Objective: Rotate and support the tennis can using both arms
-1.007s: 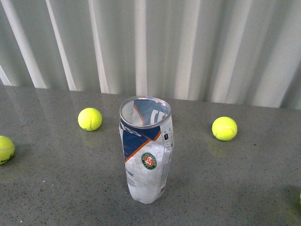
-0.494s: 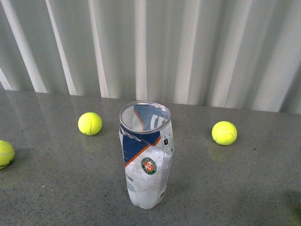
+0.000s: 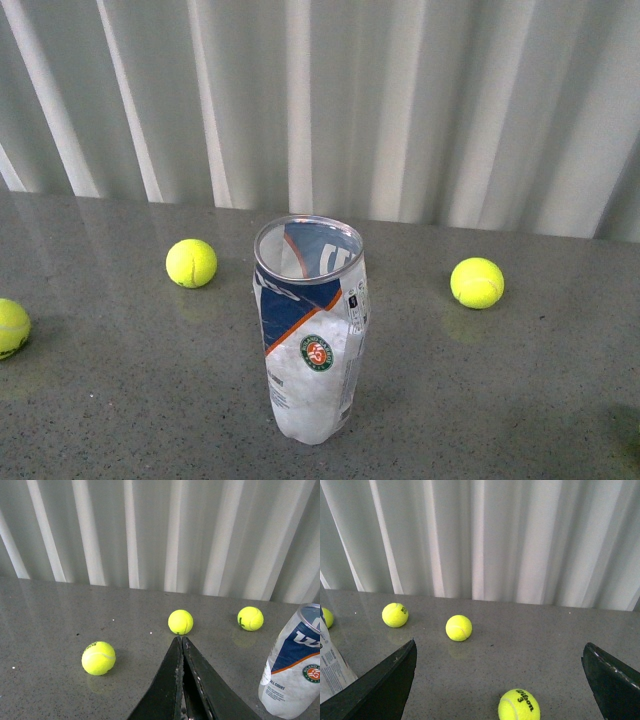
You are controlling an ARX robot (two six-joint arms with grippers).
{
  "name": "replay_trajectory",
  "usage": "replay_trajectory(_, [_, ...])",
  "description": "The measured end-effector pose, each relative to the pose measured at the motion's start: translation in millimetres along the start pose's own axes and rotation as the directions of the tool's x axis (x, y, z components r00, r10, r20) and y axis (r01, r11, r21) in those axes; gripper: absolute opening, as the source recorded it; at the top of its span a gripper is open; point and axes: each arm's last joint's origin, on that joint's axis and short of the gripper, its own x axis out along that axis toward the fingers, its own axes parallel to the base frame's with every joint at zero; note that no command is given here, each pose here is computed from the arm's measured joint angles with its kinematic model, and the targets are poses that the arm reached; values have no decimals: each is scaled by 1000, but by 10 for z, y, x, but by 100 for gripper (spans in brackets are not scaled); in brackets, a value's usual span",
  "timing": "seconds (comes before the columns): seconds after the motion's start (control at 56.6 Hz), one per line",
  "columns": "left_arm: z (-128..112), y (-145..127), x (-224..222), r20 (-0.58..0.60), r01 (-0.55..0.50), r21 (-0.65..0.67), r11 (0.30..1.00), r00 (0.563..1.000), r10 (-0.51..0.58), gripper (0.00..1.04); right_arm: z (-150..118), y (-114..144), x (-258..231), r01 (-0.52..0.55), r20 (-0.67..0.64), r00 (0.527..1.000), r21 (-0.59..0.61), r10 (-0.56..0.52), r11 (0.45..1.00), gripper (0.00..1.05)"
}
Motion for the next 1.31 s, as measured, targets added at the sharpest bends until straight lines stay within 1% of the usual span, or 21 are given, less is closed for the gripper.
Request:
replay_trajectory(0.053, [-1, 0, -21, 0, 0, 0, 1000, 1000, 0, 4, 0, 0, 0, 0, 0, 1000, 0, 0, 1000, 97])
replay_trajectory(0.124, [-47, 0, -93, -35, 0, 0, 1000, 999, 0, 4, 1, 0, 0, 0, 0, 1000, 0, 0, 1000, 97])
replay_trajectory(0.23, [-24, 0, -125, -2, 0, 0, 1000, 1000, 0, 4, 0, 0, 0, 0, 0, 1000, 0, 0, 1000, 97])
replay_trajectory(0.512, [-27, 0, -125, -5, 0, -1, 1000, 1000, 0, 5, 0, 0, 0, 0, 0, 1000, 0, 0, 1000, 97])
replay_trajectory(0.53, [-27, 0, -125, -5, 0, -1, 1000, 1000, 0, 8, 0, 0, 0, 0, 0, 1000, 0, 0, 1000, 97])
replay_trajectory(0.565, [-27, 0, -125, -5, 0, -1, 1000, 1000, 0, 18, 0, 0, 0, 0, 0, 1000, 0, 0, 1000, 97])
replay_trajectory(0.636, [-27, 0, -125, -5, 0, -1, 1000, 1000, 0, 33, 0, 0, 0, 0, 0, 1000, 0, 0, 1000, 97])
replay_trajectory(0.706, [-27, 0, -125, -5, 0, -1, 1000, 1000, 0, 43, 0, 0, 0, 0, 0, 1000, 0, 0, 1000, 97])
replay_trajectory(0.848, [-27, 0, -125, -5, 0, -1, 1000, 1000, 0, 70, 0, 0, 0, 0, 0, 1000, 0, 0, 1000, 97])
replay_trajectory(0.865, [-27, 0, -125, -5, 0, -1, 1000, 1000, 0, 72, 0, 0, 0, 0, 0, 1000, 0, 0, 1000, 97])
replay_trajectory(1.024, [-27, 0, -125, -5, 0, -1, 1000, 1000, 0, 99, 0, 0, 0, 0, 0, 1000, 0, 0, 1000, 97])
replay_trajectory(1.095, [-27, 0, -125, -5, 0, -1, 1000, 1000, 0, 97, 0, 0, 0, 0, 0, 1000, 0, 0, 1000, 97])
replay_trajectory(1.307, [-27, 0, -125, -5, 0, -1, 1000, 1000, 0, 98, 0, 0, 0, 0, 0, 1000, 0, 0, 1000, 97])
